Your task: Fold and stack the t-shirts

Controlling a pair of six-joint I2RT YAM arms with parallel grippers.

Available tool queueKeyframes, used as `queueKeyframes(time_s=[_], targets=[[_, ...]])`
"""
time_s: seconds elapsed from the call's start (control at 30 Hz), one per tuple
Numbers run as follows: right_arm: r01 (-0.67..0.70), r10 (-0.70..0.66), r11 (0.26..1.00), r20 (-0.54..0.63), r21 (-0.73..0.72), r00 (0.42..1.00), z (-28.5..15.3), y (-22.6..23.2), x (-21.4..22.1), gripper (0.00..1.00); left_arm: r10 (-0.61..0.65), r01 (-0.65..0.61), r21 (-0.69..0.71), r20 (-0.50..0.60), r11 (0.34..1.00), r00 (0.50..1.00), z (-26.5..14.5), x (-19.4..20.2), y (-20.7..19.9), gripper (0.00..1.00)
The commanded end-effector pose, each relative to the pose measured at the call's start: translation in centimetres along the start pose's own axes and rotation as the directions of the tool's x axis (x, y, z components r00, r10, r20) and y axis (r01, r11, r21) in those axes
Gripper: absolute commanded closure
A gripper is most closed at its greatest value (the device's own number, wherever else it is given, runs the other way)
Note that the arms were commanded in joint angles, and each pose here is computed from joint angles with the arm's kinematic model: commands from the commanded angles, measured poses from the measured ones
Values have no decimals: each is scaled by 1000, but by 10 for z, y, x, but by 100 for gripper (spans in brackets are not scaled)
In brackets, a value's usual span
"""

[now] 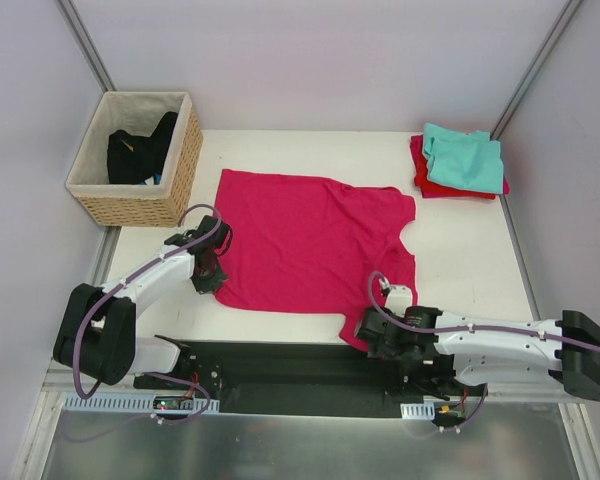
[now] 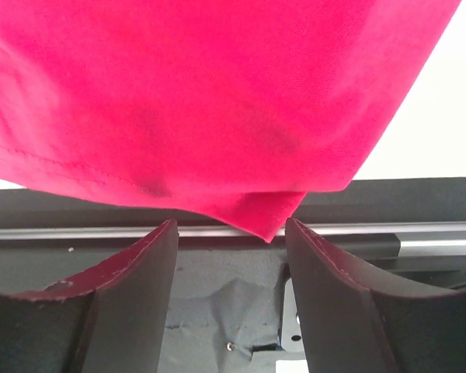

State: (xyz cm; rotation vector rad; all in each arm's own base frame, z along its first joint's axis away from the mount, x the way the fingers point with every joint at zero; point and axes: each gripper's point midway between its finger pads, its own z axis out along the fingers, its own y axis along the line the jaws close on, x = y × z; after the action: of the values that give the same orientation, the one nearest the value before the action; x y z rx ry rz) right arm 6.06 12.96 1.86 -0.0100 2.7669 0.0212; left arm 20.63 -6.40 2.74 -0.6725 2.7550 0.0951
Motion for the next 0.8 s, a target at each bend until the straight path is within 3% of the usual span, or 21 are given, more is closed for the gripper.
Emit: queueKeyframes(time_s=[0.0, 0.53, 0.63, 0.7, 0.77], targets=[[-44, 42, 999, 70, 24, 997, -3, -3, -17, 39, -10, 9, 12, 43, 1000, 999, -8, -13, -2, 100], [-74, 75, 997, -24, 31, 997, 25, -7, 11, 46, -8, 8, 3, 39, 1000, 999, -7, -12, 1, 100], [-68, 69, 997, -27, 42, 997, 26, -7, 11, 58, -7, 7, 0, 38, 1000, 999, -6, -12, 0, 100], [-68, 69, 997, -23, 42, 997, 26, -7, 10, 74, -5, 5, -7, 33, 1000, 999, -5, -12, 1, 100], [-71, 72, 997, -21, 43, 997, 26, -7, 10, 99, -6, 6, -9, 31, 1000, 999, -4, -11, 1, 100]])
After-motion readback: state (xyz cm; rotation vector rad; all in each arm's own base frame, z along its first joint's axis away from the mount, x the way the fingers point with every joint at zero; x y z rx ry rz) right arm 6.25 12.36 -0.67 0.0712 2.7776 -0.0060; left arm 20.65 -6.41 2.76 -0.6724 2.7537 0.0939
